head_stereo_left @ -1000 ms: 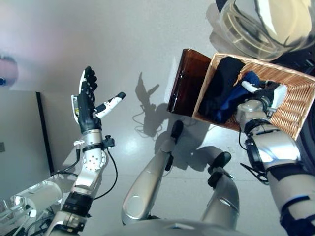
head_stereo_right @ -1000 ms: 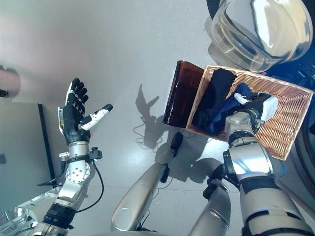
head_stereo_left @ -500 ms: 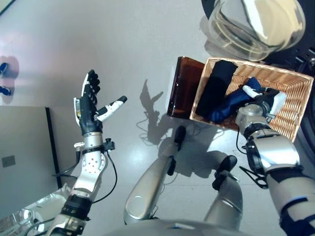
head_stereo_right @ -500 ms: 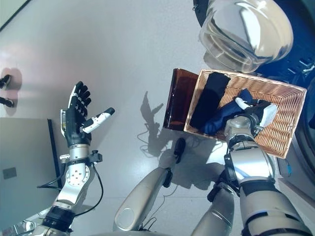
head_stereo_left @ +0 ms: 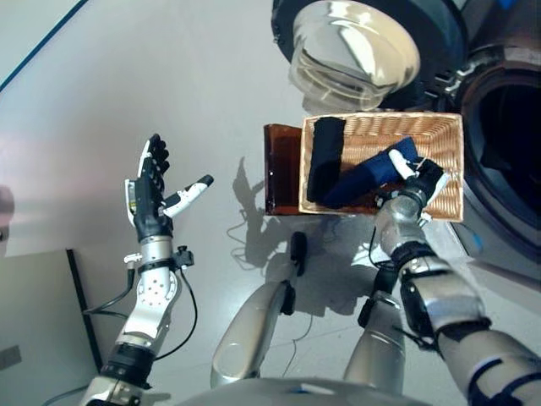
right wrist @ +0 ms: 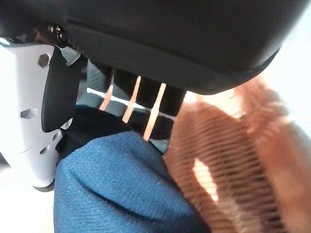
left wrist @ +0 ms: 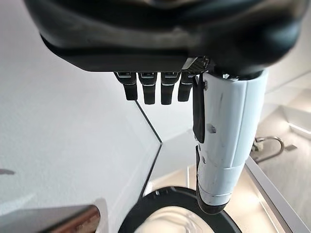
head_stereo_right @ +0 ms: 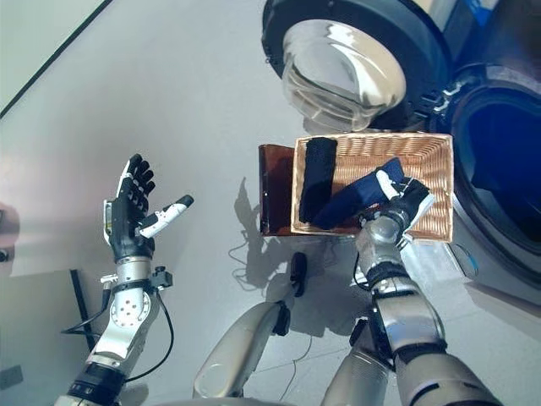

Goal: Pick up the clothes and place them into the washing machine

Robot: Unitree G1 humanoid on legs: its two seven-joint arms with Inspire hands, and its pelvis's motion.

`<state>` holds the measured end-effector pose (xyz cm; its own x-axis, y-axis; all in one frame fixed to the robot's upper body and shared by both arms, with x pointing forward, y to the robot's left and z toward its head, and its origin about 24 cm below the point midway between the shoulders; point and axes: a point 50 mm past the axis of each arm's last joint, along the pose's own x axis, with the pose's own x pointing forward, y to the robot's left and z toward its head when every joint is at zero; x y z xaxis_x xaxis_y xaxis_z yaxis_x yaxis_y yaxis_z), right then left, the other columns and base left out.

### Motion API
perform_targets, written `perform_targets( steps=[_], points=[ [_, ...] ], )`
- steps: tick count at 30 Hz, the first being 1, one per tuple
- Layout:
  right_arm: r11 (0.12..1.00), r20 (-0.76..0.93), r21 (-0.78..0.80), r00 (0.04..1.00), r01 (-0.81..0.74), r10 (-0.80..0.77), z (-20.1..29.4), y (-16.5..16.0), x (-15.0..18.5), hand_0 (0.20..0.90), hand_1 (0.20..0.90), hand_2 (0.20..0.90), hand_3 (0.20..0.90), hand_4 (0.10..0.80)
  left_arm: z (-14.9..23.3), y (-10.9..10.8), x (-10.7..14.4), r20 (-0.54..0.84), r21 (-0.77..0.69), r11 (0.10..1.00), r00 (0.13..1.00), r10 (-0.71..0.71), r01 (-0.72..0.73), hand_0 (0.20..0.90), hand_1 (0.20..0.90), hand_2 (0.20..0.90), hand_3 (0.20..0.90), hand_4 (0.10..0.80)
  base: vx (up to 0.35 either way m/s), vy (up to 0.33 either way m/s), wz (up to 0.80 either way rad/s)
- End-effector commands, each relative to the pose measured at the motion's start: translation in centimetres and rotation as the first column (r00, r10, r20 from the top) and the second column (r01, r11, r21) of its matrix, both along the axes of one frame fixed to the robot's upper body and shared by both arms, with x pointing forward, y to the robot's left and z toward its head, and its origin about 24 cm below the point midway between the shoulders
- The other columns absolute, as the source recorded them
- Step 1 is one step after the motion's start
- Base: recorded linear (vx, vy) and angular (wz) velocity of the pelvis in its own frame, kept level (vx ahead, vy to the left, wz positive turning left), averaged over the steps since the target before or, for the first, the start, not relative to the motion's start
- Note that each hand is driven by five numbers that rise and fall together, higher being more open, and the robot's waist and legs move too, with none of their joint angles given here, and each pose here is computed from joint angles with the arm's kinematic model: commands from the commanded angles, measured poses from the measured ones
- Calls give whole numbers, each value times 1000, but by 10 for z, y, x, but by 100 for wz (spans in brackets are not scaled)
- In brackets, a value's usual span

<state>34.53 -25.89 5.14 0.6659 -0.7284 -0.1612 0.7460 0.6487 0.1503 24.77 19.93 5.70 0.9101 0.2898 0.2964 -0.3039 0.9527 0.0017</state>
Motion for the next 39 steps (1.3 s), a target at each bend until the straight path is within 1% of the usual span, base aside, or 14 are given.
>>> perform_targets(
  steps=[1, 2, 3, 5, 8, 9, 11, 14, 17, 24, 32, 36, 37, 39],
  points=[
    [997, 240, -53, 970, 59, -45, 32, -16, -5, 200, 200, 200, 200, 300, 15, 21, -4, 135, -35, 995, 986, 94, -90, 900, 900, 900, 900, 800, -24, -23, -24],
    [997, 239, -54, 970, 61, -46, 32, -16, -5, 200, 200, 200, 200, 300, 15, 21, -4, 135, -35, 995, 986, 93, -90, 900, 900, 900, 900, 800, -26, -25, -18],
    [996, 295, -36, 953, 76, -62, 38, -14, -7, 200, 200, 200, 200, 300, 15, 22, -5, 139, -40, 994, 985, 103, -99, 900, 900, 900, 900, 800, -25, -22, -11],
    [993, 336, -15, 936, 116, -104, 41, -19, -13, 200, 200, 200, 200, 300, 13, 21, -6, 135, -48, 994, 985, 104, -98, 900, 900, 900, 900, 800, -38, -35, -9],
    [983, 455, 48, 873, 176, -178, 54, -26, -22, 200, 200, 200, 200, 300, 8, 21, -7, 122, -63, 993, 986, 110, -103, 900, 900, 900, 900, 800, -44, -63, -19],
    [974, 465, 45, 859, 221, -216, 57, -34, -25, 200, 200, 200, 200, 300, 8, 20, -7, 125, -66, 993, 987, 103, -96, 900, 900, 900, 900, 800, -30, -68, -21],
    [974, 465, 45, 858, 222, -217, 57, -34, -25, 200, 200, 200, 200, 300, 8, 20, -6, 126, -67, 993, 987, 103, -95, 900, 900, 900, 900, 800, -15, -37, -10],
    [954, 498, 90, 817, 286, -292, 64, -49, -29, 200, 200, 200, 200, 300, 11, 21, -8, 141, -68, 994, 985, 97, -88, 900, 900, 900, 900, 800, -19, -65, -7],
    [954, 531, 73, 799, 290, -283, 77, -52, -27, 200, 200, 200, 200, 300, 20, 24, -6, 184, -70, 992, 977, 113, -101, 900, 900, 900, 900, 800, -69, -70, -7],
    [948, 561, 120, 768, 294, -309, 95, -55, -15, 200, 200, 200, 200, 300, 39, 27, 0, 262, -82, 987, 953, 153, -136, 900, 900, 900, 900, 800, -50, -111, 13],
    [939, 602, 184, 722, 290, -341, 129, -59, -1, 200, 200, 200, 200, 300, 46, 27, -8, 291, -56, 990, 947, 138, -127, 900, 900, 900, 900, 800, -10, -45, -1],
    [916, 648, 228, 650, 330, -396, 164, -72, -2, 200, 200, 200, 200, 300, 44, 27, -11, 282, -47, 993, 952, 116, -107, 900, 900, 900, 900, 800, 26, -26, -2],
    [916, 649, 228, 650, 330, -396, 165, -73, -2, 200, 200, 200, 200, 300, 44, 27, -11, 283, -48, 993, 952, 115, -106, 900, 900, 900, 900, 800, 23, -13, 9],
    [919, 667, 204, 640, 336, -382, 186, -83, -2, 200, 200, 200, 200, 300, 48, 27, -13, 301, -45, 994, 948, 107, -98, 900, 900, 900, 900, 800, 13, -13, 8]
  ],
)
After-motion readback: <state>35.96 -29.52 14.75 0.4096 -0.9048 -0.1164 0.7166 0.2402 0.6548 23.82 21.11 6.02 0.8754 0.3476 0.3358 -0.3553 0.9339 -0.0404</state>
